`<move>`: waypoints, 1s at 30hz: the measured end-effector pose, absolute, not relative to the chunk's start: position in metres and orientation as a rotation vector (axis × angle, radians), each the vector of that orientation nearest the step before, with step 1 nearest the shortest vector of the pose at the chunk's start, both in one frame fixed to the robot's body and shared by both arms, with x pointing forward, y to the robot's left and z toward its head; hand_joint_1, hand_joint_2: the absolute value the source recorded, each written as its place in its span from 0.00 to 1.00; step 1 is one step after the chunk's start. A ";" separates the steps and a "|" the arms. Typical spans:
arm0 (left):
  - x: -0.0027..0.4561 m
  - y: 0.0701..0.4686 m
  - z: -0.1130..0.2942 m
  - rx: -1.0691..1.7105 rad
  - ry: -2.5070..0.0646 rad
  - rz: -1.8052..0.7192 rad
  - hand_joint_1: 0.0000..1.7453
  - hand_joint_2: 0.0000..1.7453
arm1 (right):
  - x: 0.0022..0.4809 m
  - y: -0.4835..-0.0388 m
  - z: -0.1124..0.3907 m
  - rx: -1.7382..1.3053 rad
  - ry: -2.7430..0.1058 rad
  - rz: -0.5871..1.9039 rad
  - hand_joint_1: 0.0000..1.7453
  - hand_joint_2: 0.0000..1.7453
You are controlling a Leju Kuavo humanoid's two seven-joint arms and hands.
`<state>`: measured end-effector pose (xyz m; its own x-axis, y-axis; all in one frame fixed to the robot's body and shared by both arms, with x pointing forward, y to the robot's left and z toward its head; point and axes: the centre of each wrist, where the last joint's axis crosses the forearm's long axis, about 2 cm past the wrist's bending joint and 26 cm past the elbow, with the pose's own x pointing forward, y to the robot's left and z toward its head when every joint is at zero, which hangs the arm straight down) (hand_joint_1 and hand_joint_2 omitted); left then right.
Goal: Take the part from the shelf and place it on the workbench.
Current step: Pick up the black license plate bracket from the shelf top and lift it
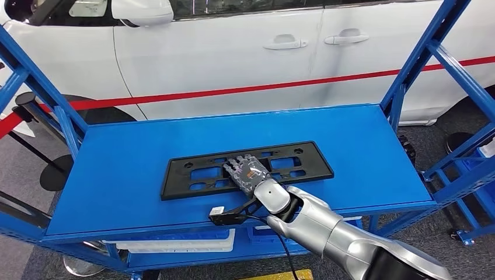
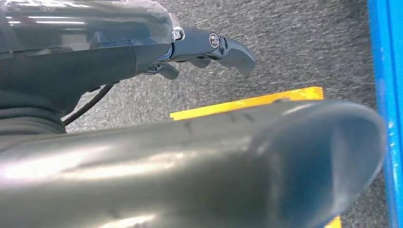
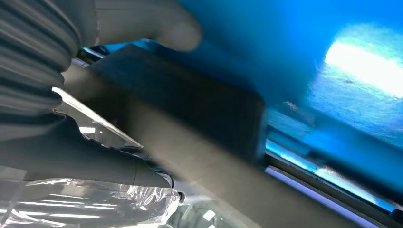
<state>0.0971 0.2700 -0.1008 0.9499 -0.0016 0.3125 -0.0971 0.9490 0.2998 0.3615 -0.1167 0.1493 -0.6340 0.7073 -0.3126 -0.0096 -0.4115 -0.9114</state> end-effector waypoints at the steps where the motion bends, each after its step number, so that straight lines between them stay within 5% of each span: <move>1: 0.097 0.270 -0.101 0.318 -0.318 0.051 0.00 0.00 | 0.362 -0.117 0.151 -0.978 -1.340 2.087 1.00 1.00; 21: 0.095 0.271 -0.101 0.316 -0.333 0.072 0.00 0.00 | 0.363 -0.118 0.160 -0.924 -1.356 2.064 1.00 1.00; 30: 0.085 0.270 -0.103 0.318 -0.343 0.078 0.00 0.00 | 0.371 -0.118 0.177 -1.085 -1.488 1.807 1.00 1.00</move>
